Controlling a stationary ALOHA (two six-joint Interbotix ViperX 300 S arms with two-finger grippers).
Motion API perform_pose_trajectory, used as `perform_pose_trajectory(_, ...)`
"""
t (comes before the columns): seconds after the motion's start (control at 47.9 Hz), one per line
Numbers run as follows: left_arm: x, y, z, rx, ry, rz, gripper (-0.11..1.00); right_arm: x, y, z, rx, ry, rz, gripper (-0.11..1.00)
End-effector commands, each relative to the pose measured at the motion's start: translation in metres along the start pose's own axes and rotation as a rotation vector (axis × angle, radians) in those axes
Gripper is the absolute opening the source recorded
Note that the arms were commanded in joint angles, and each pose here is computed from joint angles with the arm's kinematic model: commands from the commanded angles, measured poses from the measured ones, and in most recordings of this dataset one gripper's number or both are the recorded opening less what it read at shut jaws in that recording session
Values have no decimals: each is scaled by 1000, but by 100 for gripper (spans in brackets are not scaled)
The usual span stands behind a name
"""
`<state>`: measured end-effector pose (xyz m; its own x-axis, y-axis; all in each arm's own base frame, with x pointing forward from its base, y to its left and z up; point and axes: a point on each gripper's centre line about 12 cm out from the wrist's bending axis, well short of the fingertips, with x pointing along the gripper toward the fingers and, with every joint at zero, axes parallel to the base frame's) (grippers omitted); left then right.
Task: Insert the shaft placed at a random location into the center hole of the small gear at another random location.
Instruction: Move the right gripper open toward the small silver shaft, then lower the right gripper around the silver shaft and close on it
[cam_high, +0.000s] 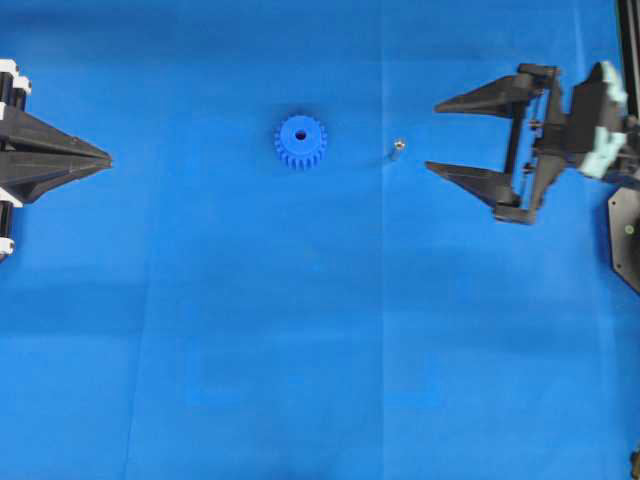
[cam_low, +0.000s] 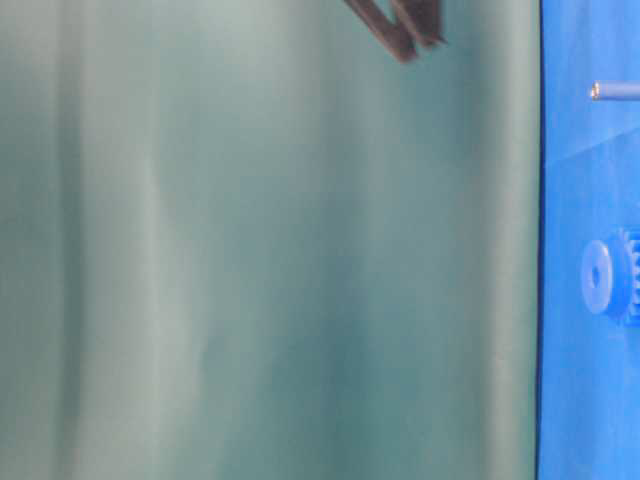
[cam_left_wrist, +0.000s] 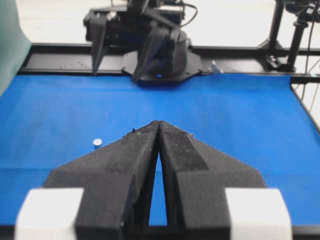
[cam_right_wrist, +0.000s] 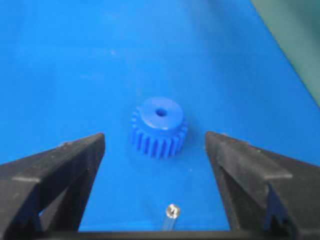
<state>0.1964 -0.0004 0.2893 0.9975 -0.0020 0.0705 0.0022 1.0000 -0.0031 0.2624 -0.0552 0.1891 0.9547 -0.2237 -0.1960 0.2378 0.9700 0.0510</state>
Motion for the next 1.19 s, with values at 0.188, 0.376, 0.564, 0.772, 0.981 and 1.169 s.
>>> perform_pose_trajectory(0.188, 1, 0, 1, 2, -3, 0, 2, 35, -13, -40, 56, 51, -90, 69)
perform_pose_trajectory(0.376, 1, 0, -1, 0, 2, -2, 2, 49, -17, -62, 70, 100, -122, 69)
perform_pose_trajectory(0.564, 0, 0, -5, 0, 12, -1, 2, 56, -18, -78, 90, 146, -131, 69)
perform_pose_trajectory(0.772, -1, 0, -5, 0, 14, 0, 2, 57, -19, -81, 104, 146, -134, 68)
perform_pose_trajectory(0.981, -1, 0, -6, 0, 15, 0, 2, 58, -17, -78, 101, 116, -127, 57)
perform_pose_trajectory(1.169, -1, 0, -5, 0, 14, -1, 2, 57, -17, -81, 103, 141, -129, 25)
